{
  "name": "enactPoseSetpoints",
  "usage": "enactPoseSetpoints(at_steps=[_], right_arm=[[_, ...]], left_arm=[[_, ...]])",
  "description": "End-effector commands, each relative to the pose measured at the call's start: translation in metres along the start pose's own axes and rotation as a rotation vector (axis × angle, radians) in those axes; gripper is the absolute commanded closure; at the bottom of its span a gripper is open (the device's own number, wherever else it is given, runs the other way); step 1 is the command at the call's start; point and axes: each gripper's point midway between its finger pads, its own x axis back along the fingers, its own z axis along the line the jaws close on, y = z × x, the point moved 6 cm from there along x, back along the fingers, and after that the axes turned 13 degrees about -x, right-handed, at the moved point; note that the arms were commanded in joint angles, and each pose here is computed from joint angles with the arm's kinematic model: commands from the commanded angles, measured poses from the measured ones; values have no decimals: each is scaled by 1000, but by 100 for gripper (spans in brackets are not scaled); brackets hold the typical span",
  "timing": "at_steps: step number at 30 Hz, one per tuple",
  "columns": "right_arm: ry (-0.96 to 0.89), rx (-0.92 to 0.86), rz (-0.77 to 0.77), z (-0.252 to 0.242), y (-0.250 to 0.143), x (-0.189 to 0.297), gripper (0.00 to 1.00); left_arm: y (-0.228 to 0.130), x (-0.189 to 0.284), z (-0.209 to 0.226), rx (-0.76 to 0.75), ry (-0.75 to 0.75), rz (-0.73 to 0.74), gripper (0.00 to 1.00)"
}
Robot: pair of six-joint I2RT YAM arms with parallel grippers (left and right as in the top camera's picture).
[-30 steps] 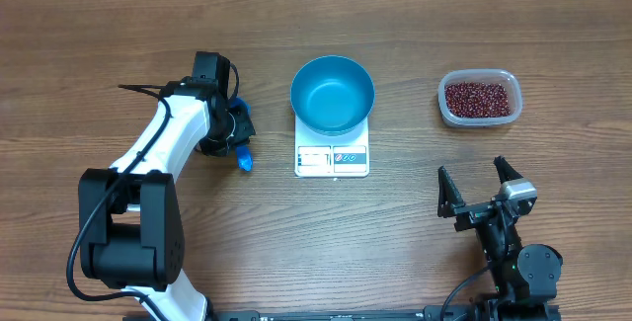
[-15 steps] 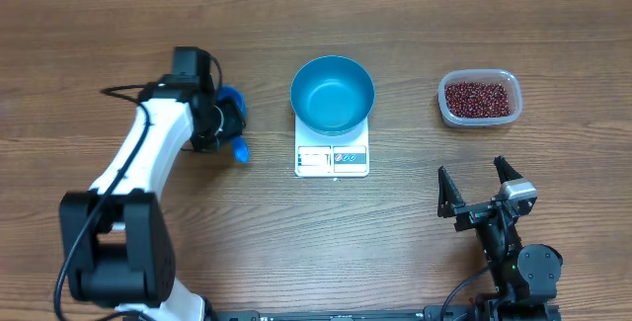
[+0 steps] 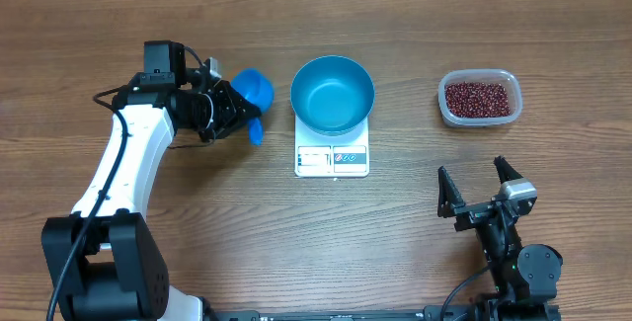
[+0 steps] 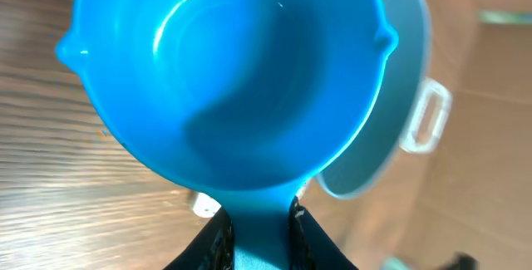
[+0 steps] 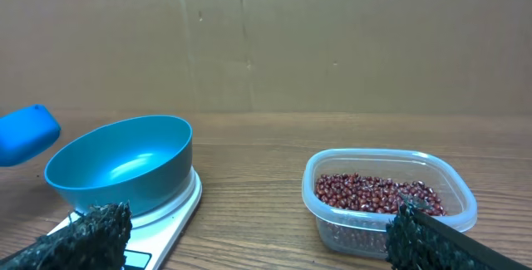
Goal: Scoop item into bowl and weigh 150g on scale
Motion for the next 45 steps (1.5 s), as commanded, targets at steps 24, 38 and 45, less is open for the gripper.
enactPoseSetpoints(at_steps=[24,38,45], right_arm=[[167,-79,43,19,-6,2,0],[169,-78,43,19,-6,2,0],[169,-78,43,19,-6,2,0]], left_arm=[[-5,96,-45,-147,96,-304,77],[-19,47,-2,-122,404,-94,66],[-33,9,10,-54,427,68,43]])
